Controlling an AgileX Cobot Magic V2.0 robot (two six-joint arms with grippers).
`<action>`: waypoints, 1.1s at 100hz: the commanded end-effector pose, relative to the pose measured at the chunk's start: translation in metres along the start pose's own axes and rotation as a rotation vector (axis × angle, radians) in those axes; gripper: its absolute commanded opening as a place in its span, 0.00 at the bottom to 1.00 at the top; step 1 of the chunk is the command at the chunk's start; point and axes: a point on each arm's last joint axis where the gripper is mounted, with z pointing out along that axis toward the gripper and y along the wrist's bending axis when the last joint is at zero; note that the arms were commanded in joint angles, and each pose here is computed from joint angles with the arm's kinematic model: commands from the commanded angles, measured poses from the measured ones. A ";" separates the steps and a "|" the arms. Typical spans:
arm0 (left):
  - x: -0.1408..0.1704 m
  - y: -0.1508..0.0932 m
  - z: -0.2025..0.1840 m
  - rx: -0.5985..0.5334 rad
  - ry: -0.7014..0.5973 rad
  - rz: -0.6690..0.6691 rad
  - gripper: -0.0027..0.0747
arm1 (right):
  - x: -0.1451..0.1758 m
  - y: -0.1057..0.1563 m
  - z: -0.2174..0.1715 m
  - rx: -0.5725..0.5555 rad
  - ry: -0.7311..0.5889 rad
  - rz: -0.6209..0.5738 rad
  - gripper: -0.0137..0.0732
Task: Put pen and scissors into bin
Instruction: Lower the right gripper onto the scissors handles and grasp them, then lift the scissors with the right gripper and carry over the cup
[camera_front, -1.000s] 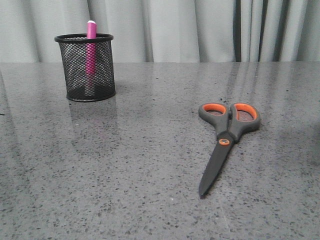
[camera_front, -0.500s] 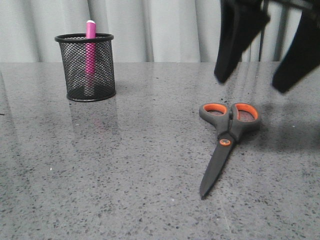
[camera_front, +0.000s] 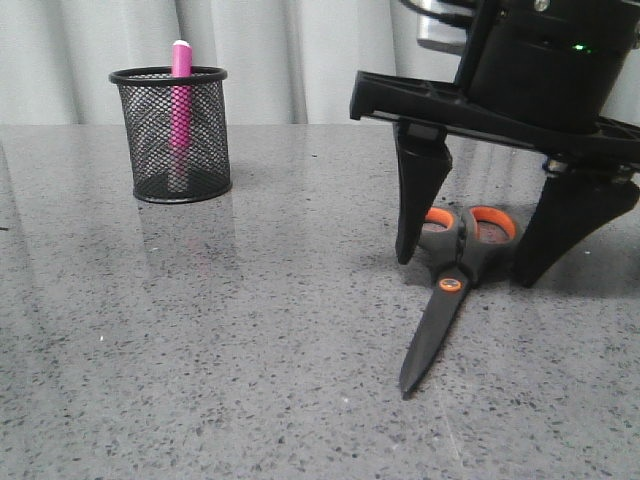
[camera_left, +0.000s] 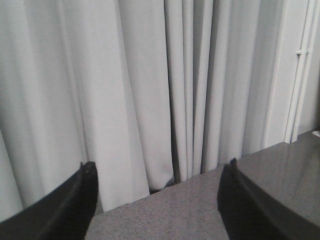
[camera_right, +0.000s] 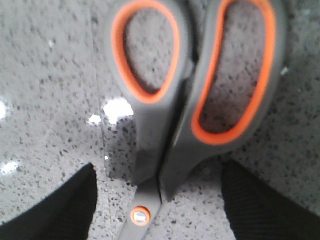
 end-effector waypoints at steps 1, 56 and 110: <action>-0.018 0.001 -0.007 -0.023 -0.094 -0.003 0.63 | -0.004 0.004 -0.004 -0.015 -0.012 0.009 0.70; -0.016 -0.001 -0.010 0.000 -0.063 -0.002 0.63 | -0.024 -0.009 0.010 0.103 0.011 -0.047 0.08; -0.044 -0.003 -0.061 -0.018 -0.206 0.058 0.63 | -0.093 0.111 -0.180 -0.400 -1.094 -0.506 0.08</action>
